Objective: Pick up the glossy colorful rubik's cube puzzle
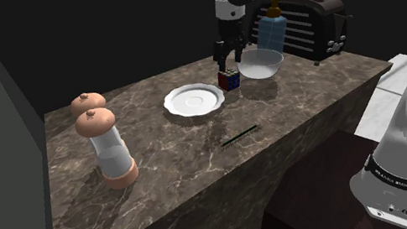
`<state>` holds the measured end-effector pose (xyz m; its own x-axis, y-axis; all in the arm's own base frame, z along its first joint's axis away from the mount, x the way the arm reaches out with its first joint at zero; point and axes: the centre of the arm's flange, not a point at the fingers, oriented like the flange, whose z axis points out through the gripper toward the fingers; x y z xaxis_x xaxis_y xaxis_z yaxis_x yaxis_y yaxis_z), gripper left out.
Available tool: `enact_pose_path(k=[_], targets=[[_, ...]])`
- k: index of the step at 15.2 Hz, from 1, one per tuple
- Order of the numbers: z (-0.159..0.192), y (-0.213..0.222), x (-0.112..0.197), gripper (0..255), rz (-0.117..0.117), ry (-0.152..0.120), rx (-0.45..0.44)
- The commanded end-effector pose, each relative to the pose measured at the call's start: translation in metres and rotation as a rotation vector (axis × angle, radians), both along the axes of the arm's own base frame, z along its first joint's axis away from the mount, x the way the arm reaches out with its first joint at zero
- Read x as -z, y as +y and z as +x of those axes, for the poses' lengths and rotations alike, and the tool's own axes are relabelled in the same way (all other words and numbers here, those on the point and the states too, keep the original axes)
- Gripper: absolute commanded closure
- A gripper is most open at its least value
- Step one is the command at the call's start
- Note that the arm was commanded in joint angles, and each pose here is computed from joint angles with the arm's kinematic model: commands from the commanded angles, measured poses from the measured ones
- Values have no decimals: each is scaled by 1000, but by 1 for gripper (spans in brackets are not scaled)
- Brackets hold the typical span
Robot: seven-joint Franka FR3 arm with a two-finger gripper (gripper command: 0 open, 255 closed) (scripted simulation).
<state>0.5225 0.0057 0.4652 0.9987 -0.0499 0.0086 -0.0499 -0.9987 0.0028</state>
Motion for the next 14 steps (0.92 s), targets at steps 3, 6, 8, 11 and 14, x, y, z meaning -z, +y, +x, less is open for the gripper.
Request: enact_pose_path(k=[3, 6, 8, 11, 14], targets=[[4, -1, 25, 0, 2, 3, -2], [4, -1, 41, 0, 2, 3, -2], [4, -1, 44, 0, 2, 3, -2], [4, -1, 43, 255, 2, 3, -2], [4, -1, 44, 255, 2, 3, -2]])
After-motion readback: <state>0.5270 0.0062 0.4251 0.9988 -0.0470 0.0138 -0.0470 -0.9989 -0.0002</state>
